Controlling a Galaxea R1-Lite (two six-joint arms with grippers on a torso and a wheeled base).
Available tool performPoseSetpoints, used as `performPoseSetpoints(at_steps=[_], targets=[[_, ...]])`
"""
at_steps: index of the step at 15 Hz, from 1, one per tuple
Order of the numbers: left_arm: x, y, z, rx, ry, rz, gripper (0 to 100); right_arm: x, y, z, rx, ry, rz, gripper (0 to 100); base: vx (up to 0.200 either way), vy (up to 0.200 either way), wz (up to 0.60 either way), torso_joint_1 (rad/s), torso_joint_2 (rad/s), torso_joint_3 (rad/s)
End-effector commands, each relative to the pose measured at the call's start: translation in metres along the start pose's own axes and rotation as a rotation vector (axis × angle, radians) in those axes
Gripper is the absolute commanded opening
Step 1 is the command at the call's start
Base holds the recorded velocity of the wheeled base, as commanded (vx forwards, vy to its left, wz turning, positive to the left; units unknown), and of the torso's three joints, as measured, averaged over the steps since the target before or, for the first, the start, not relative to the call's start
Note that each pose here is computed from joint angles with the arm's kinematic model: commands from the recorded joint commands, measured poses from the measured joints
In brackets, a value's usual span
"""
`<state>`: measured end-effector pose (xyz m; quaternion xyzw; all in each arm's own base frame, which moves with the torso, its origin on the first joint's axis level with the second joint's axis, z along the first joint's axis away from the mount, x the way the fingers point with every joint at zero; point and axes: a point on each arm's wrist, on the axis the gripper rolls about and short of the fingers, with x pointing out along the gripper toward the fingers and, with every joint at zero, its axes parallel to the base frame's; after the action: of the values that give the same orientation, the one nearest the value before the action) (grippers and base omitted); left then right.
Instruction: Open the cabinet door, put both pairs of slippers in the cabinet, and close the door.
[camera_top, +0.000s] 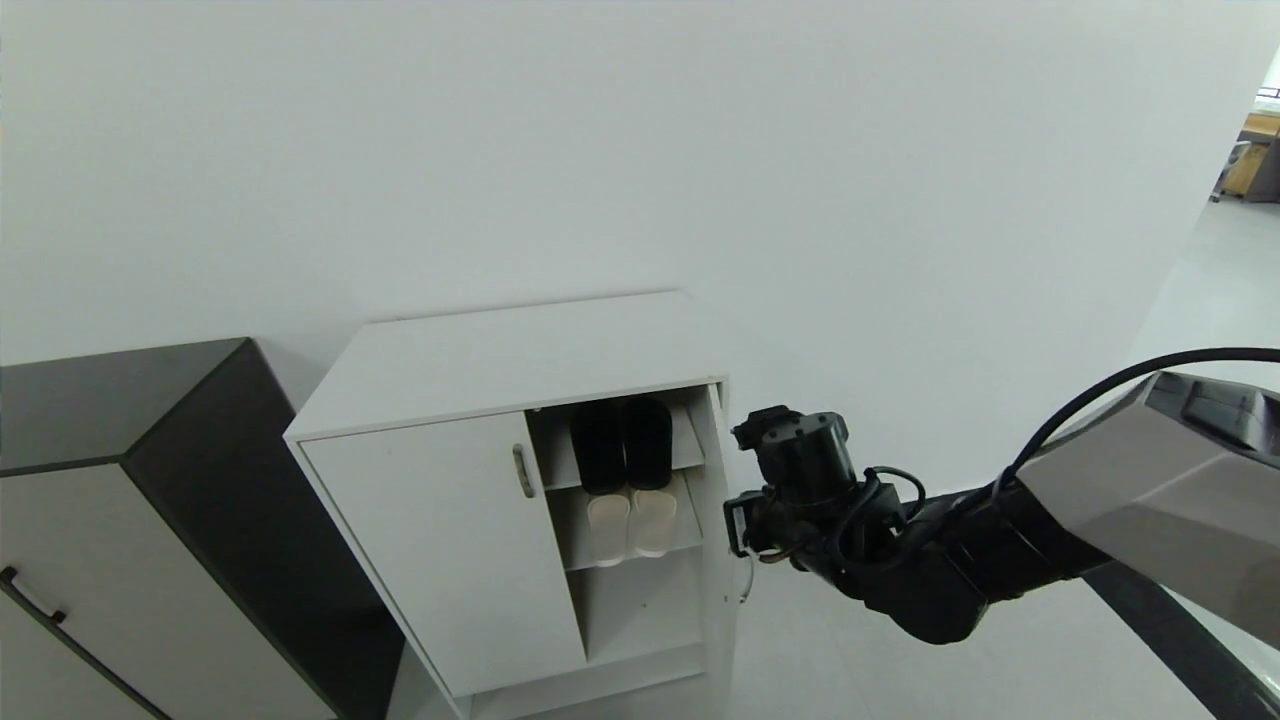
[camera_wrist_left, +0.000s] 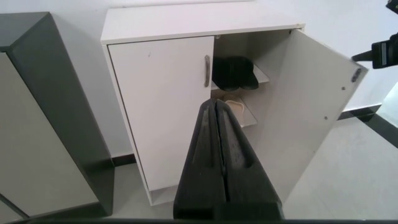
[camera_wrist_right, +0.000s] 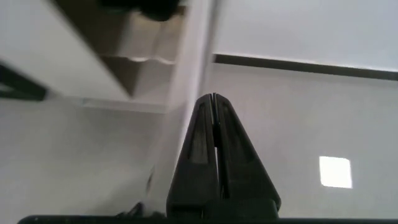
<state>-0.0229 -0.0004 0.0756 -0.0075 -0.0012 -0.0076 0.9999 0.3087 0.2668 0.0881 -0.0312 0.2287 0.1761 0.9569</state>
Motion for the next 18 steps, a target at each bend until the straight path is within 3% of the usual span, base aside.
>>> performPoseSetpoints(at_steps=[1,5,11,18], targets=[[0.000,0.000,0.000,-0.002,0.001,0.001,0,-0.024,0.013,0.009,0.028,-0.010,0.133,0,0.000,0.000,0.00,0.000,0.00,0.000],[0.000,0.000,0.000,-0.002,0.001,0.001,0,-0.049,0.007,0.017,0.044,-0.023,0.194,0,0.000,0.000,0.00,0.000,0.00,0.000],[0.000,0.000,0.000,0.000,0.001,0.001,0,-0.067,-0.002,0.004,-0.016,0.012,0.228,0,0.000,0.000,0.00,0.000,0.00,0.000],[0.000,0.000,0.000,0.000,0.001,0.001,0,-0.065,-0.001,0.002,-0.023,0.000,0.229,0,0.000,0.000,0.51,-0.001,0.00,0.003]])
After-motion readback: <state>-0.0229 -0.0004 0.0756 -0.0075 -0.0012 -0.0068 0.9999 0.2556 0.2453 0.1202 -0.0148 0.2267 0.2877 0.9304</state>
